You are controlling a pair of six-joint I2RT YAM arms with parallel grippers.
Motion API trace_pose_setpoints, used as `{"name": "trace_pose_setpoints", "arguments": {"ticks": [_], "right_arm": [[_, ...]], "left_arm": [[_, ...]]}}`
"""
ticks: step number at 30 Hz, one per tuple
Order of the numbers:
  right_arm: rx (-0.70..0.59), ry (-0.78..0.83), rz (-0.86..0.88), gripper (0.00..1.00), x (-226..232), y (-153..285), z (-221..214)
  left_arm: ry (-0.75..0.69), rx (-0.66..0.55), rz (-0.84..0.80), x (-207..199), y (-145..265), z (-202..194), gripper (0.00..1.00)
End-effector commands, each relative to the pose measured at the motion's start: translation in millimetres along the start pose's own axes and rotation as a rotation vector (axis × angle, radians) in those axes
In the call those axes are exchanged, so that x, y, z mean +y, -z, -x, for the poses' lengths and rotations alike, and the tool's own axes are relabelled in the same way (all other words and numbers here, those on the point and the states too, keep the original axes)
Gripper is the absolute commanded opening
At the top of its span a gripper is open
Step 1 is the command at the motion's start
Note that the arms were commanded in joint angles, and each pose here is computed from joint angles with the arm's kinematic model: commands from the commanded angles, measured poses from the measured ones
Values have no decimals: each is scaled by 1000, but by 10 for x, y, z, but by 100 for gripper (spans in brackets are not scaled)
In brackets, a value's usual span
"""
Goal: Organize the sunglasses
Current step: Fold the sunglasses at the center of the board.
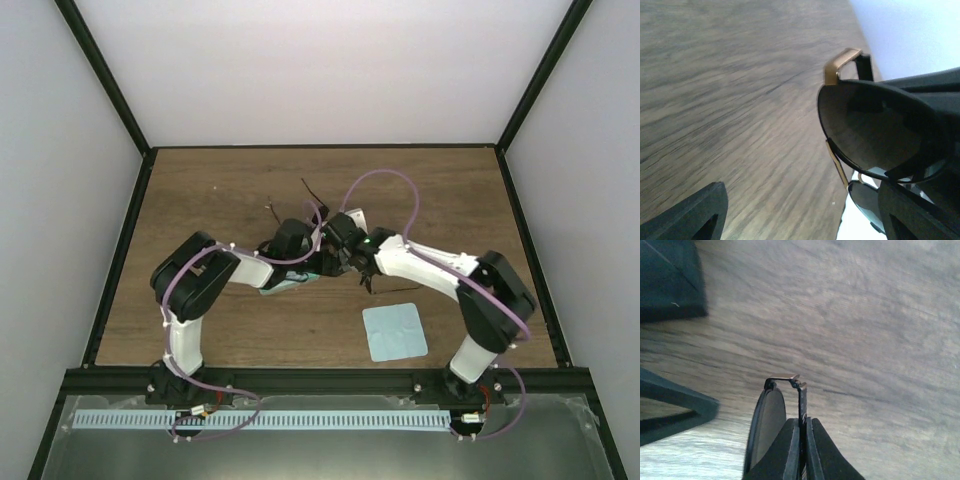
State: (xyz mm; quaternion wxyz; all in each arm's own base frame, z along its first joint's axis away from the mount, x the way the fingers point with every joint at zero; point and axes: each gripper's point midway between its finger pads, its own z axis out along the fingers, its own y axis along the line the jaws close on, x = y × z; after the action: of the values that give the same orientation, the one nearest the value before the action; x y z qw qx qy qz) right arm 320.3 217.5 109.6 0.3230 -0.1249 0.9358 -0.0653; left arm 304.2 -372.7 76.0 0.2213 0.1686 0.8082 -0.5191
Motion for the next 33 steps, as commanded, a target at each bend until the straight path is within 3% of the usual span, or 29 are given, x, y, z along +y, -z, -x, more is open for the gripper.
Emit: {"name": "trace_pose_setpoints", "arguments": {"ticks": [1,6,17,22,25,31,33], "right_arm": [[71,3,-14,4,241,-238,-147],[98,14,-59,4,271,-406,-193],[120,-70,-29,39,353,-378,-156],[58,-139,-48,55,149,-217,-88],[51,-188,-18,59,-13,-172,-99],[26,-262,203,59,-77,-182,-70],[37,-314,193,59,-160,-199,-91]], "left_arm": [[-91,-30,-86,-310,-98,175,85],[-86,-19,-8,-187,-52,115,86],[-90,-124,113,-216,254,257,86],[-95,-163,113,-286,349,307,86],[-108,-185,90,-367,397,344,85],[-148,-253,50,-588,548,461,78],[-148,-283,57,-624,622,497,77]]}}
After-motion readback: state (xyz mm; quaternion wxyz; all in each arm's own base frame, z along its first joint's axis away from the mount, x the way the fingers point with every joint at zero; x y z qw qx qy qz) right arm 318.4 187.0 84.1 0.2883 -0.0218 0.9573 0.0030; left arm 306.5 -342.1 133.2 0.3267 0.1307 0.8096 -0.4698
